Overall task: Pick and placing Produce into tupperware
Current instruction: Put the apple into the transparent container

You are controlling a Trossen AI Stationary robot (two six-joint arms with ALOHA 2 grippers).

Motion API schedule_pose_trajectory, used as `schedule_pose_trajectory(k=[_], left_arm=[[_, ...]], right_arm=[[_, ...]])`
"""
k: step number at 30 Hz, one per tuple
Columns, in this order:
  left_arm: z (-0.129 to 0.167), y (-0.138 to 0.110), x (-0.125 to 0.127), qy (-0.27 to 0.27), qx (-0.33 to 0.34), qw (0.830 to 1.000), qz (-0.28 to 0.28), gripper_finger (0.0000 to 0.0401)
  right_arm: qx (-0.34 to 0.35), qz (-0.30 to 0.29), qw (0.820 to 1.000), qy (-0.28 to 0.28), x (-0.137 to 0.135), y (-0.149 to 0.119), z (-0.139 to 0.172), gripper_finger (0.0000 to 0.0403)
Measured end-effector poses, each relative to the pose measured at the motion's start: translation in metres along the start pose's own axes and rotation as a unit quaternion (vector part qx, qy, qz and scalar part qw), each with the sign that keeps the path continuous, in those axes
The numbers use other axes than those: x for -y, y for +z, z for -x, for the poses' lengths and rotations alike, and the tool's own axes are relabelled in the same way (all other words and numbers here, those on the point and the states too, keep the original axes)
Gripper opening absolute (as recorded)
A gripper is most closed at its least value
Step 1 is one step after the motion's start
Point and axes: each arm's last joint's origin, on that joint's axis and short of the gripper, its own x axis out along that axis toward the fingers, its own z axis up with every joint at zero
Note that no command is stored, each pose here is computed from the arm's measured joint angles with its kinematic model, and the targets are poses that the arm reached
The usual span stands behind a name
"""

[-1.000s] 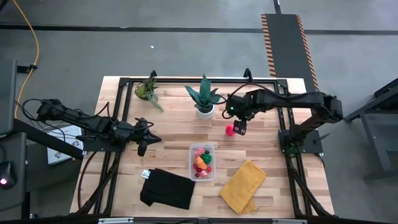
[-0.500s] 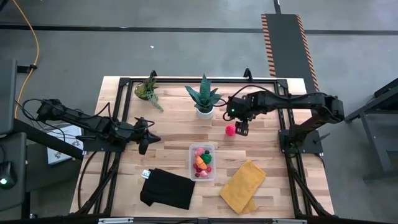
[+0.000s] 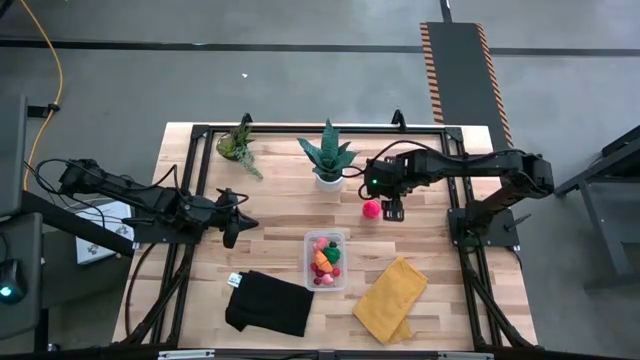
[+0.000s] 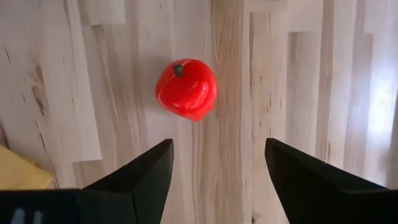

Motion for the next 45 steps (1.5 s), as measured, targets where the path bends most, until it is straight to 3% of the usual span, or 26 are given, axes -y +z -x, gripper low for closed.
schedule_pose_trajectory(k=[4, 11, 17, 22, 29, 39, 45], left_arm=[[0.0, 0.0, 0.0, 0.0, 0.0, 1.0, 0.0, 0.0001], [0.0, 0.0, 0.0, 0.0, 0.0, 1.0, 0.0, 0.0001], [0.0, 0.0, 0.0, -0.001, -0.001, 1.0, 0.002, 0.0001], [0.0, 0.0, 0.0, 0.001, -0.002, 1.0, 0.003, 0.0001], [0.0, -0.001, -0.001, 0.002, -0.005, 1.0, 0.011, 0.0001], [0.0, -0.001, 0.0, -0.001, -0.009, 1.0, 0.025, 0.0001], [0.0, -0.001, 0.0, -0.002, -0.008, 0.999, 0.037, 0.0001]], right_arm=[[0.0, 0.003, 1.0, 0.001, 0.0, 0.0, 0.0, 0.0246], [0.006, 0.103, 0.994, 0.036, -0.002, 0.002, -0.003, 0.0246], [0.005, 0.141, 0.989, 0.046, -0.003, 0.005, -0.009, 0.0246], [0.015, 0.137, 0.989, 0.045, -0.003, 0.009, -0.011, 0.0246], [0.061, 0.062, 0.996, 0.037, -0.001, 0.018, -0.01, 0.0246], [0.051, 0.061, 0.996, 0.04, -0.002, 0.021, -0.017, 0.0246], [0.002, 0.081, 0.995, 0.055, -0.004, 0.023, -0.038, 0.0246]])
